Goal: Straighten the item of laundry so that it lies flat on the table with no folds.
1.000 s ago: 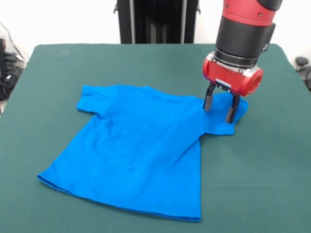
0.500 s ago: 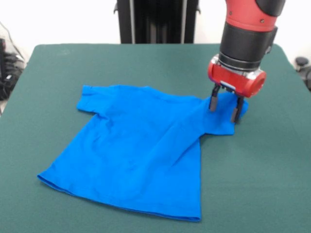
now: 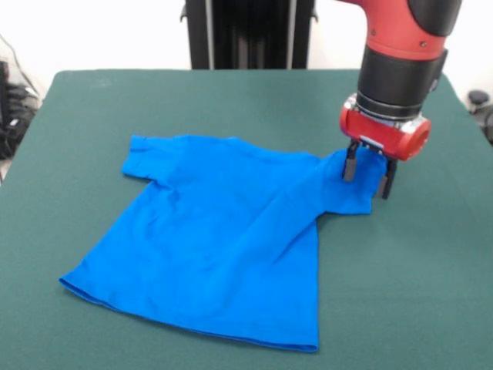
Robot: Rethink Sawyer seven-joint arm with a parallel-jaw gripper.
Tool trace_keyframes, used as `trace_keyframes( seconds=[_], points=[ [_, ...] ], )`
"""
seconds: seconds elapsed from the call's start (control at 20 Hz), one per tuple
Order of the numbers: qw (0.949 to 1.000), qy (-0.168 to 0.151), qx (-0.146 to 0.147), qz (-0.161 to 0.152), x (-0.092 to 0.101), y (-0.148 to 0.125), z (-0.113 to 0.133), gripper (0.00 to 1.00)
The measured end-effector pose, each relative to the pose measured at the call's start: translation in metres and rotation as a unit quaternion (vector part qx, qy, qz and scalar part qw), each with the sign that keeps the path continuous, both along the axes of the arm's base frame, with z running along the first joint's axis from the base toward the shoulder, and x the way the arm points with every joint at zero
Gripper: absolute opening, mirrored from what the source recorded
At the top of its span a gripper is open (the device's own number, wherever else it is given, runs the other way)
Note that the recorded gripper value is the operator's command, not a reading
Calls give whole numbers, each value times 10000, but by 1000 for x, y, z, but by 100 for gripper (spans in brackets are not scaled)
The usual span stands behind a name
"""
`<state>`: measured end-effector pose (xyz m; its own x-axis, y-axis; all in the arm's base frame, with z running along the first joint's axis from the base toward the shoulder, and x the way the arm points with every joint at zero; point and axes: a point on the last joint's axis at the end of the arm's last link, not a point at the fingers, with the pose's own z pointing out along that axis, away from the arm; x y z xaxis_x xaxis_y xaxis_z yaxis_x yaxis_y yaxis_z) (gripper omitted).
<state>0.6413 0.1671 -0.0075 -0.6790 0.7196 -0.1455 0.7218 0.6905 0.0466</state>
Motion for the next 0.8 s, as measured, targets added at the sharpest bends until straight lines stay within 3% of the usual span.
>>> trace_keyframes(
  seconds=[0.5,0.8],
  points=[
    [9999,30,65,-106,2,-9,-7,100],
    [9997,57,25,-240,0,-25,-26,100]
  ],
)
